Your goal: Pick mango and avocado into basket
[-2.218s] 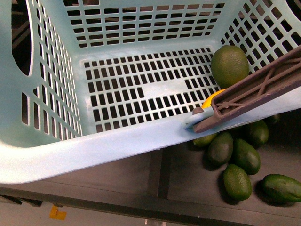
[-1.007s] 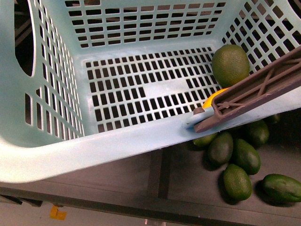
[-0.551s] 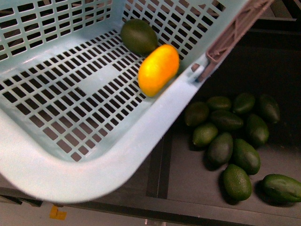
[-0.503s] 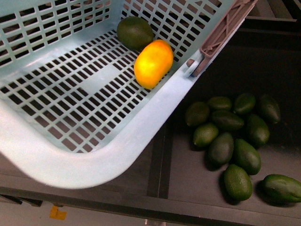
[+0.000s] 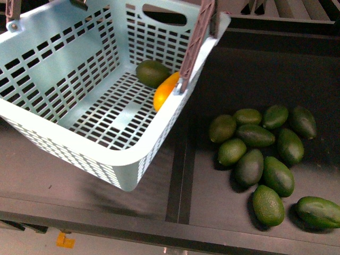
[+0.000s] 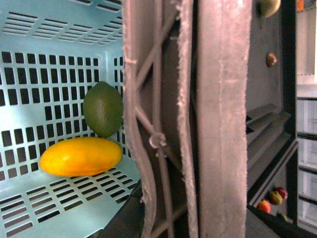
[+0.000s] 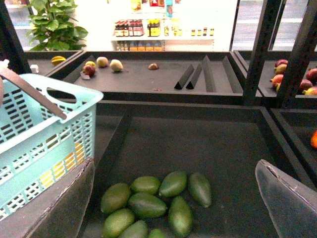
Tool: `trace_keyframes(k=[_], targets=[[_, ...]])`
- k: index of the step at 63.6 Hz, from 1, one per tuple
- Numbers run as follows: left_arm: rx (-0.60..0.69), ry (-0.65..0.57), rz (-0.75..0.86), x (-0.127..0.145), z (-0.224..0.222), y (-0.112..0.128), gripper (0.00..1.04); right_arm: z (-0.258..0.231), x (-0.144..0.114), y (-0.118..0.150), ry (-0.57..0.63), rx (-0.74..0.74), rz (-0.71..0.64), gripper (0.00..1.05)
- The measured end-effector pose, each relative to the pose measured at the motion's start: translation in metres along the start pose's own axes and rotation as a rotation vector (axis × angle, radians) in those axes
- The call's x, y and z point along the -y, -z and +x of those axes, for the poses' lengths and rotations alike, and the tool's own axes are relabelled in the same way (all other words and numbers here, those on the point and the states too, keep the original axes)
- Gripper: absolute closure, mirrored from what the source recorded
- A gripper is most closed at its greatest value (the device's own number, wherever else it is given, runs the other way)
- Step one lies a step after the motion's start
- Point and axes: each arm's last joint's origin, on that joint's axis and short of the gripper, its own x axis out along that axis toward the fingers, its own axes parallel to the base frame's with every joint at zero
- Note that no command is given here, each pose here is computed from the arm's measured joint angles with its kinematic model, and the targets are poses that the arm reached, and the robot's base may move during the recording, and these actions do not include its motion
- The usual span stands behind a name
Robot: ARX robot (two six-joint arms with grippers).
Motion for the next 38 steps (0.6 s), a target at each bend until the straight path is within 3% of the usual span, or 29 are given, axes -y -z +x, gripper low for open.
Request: trace_keyframes(k=[20, 38], targets=[[0.037, -0.072, -0.095, -0.022, 0.074, -0.028, 0.9, 0.0, 0.0, 0.0, 0.0, 0.0, 0.0, 0.09], [0.051, -0.077, -0.151, -0.032, 0.094, -0.031, 0.9, 0.0, 0.0, 0.0, 0.0, 0.0, 0.0, 0.09]])
